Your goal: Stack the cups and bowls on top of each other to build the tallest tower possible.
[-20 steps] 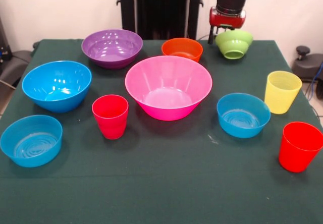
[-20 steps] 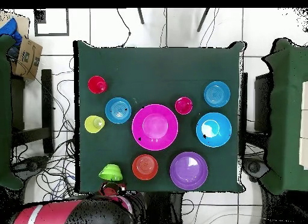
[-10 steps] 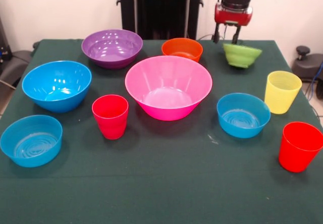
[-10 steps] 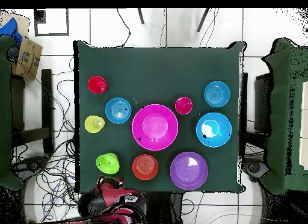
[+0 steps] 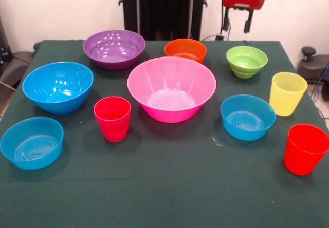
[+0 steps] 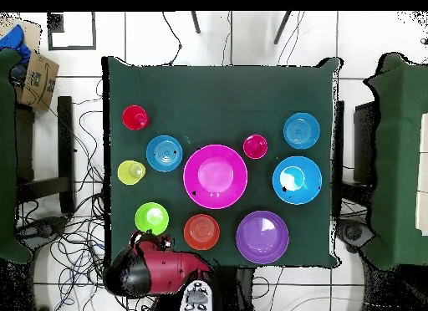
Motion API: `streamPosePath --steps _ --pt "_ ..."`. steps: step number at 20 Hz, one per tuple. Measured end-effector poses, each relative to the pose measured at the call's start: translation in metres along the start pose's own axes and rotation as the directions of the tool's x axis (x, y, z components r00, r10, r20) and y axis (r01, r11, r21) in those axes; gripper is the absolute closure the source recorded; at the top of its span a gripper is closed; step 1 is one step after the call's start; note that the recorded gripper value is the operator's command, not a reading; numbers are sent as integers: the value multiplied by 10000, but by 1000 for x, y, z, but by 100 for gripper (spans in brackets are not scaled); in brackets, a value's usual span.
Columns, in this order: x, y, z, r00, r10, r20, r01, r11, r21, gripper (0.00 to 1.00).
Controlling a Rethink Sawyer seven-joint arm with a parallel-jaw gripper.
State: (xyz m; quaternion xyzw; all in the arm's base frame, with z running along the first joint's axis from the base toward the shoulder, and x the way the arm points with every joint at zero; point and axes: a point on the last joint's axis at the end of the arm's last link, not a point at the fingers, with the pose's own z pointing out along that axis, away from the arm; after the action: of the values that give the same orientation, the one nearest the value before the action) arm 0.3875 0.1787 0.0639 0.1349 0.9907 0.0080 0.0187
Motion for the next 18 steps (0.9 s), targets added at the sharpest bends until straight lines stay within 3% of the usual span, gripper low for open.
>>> streamPosePath --steps 3,4,8,18 --pt "-11 -1 -18 9999 165 -37 -165 9998 -87 0" --pt "-18 -2 -32 9996 267 -45 -267 9996 -117 0" --pt "-23 1 -49 9997 258 -13 -258 9996 -149 0" --pt "-21 2 -49 9998 214 -56 -215 9997 -140 0"
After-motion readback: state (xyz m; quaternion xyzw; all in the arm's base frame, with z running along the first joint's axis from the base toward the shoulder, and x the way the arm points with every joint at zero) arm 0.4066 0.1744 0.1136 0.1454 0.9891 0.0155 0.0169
